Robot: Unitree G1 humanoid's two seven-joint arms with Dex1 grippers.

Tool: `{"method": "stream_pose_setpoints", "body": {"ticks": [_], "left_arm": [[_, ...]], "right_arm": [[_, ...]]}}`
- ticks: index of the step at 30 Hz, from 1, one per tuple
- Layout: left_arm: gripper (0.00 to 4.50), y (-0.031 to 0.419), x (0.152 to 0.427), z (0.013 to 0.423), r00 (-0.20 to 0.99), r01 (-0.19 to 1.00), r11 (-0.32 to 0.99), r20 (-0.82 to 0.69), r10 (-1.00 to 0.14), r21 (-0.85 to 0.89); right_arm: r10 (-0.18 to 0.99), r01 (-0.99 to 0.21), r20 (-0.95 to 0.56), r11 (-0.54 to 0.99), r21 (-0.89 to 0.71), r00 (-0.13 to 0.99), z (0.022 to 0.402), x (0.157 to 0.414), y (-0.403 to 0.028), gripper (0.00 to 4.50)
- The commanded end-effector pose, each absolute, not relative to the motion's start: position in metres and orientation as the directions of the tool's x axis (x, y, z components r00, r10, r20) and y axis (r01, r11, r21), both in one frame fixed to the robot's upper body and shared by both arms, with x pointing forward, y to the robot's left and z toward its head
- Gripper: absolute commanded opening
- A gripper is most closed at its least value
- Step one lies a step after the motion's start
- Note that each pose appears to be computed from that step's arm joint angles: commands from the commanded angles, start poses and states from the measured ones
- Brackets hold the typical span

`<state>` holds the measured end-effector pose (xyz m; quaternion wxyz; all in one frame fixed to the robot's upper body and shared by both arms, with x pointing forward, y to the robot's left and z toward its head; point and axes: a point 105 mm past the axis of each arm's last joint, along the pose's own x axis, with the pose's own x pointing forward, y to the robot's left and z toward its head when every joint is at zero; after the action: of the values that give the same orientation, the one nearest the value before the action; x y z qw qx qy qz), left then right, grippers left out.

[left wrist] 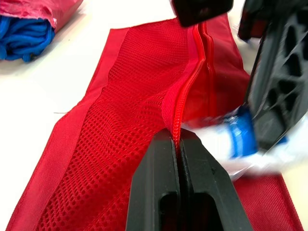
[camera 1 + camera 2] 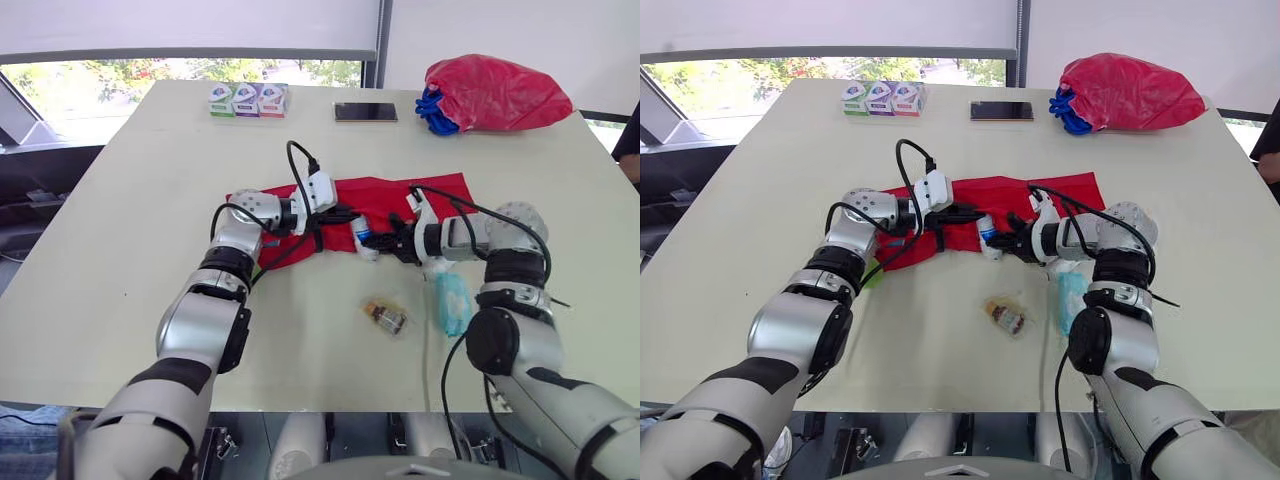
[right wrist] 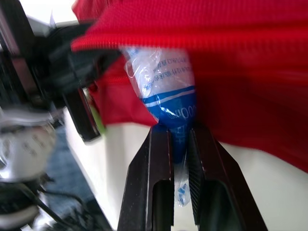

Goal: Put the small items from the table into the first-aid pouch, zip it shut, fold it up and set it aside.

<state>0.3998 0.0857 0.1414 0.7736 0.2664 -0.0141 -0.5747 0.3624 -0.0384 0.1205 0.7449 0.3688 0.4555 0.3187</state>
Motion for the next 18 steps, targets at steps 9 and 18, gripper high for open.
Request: {"method": "stream_pose_setpoints", "body": {"ticks": [9, 18], "left_arm": [[0.0, 0.071, 0.393, 0.146, 0.299, 0.882, 0.171, -0.239, -0.924, 0.439], [0.0, 0.069, 0.389, 0.142, 0.282, 0.892, 0.159, -0.244, -0.928, 0.424]], "right_arm": [[0.815, -0.121, -0.298, 0.405, 0.906, 0.497, 0.165, 0.376, -0.015, 0.01], [0.784, -0.122, -0.24, 0.371, 0.921, 0.573, 0.165, 0.382, -0.004, 0.01]]}}
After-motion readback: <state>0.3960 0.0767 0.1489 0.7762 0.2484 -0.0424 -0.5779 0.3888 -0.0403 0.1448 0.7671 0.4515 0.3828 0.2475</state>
